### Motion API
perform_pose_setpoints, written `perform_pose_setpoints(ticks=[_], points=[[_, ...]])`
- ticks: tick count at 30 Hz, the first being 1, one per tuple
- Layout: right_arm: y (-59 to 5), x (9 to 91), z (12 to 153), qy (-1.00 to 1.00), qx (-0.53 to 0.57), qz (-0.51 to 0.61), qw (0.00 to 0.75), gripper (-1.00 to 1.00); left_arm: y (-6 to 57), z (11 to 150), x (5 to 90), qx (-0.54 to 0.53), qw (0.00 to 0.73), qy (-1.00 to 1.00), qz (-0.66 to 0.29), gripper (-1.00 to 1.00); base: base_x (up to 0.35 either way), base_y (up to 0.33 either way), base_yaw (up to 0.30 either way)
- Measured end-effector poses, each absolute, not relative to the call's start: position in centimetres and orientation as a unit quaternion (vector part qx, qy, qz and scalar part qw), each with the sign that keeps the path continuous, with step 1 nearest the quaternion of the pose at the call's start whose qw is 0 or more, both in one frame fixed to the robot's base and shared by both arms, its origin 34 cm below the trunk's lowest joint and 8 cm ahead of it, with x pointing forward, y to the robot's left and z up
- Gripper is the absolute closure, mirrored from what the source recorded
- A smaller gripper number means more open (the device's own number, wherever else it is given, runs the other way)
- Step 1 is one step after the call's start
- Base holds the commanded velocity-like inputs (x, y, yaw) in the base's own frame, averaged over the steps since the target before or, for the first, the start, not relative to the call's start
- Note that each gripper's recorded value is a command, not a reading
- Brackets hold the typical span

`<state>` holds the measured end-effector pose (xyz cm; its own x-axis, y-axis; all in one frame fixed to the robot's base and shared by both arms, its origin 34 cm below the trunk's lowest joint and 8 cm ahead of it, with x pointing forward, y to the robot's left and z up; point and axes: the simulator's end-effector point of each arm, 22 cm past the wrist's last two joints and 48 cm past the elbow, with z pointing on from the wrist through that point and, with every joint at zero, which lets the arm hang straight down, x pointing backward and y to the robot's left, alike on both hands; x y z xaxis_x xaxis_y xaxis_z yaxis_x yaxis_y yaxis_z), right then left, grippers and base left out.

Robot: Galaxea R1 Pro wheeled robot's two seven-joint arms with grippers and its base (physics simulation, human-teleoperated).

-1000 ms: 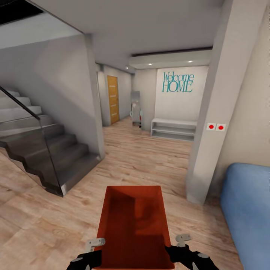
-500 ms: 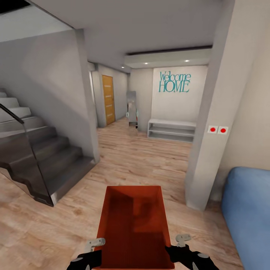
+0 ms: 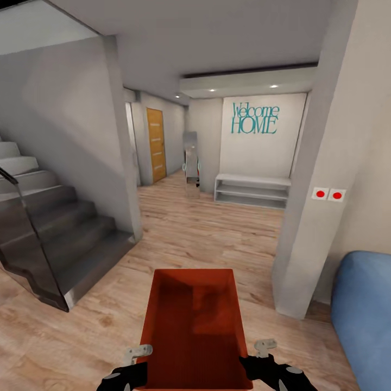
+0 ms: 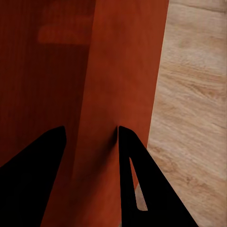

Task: Move the two storage containers from the living room to the garage. In the garage, place one container on the floor and stack the other container on top of it (either order is fine).

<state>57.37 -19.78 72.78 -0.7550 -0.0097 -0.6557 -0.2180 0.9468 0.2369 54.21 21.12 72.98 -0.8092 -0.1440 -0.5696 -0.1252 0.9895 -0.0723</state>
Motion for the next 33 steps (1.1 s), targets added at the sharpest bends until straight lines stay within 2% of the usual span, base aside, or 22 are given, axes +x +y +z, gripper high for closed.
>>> perform_pose_setpoints(ticks=[33], points=[[-19.81, 57.44, 72.83, 0.924, -0.062, 0.151, 0.346, 1.0, 21.08, 73.04, 54.29, -0.07, 0.303, 0.95, -0.015, 1.0, 0.33, 0.0, 0.0]])
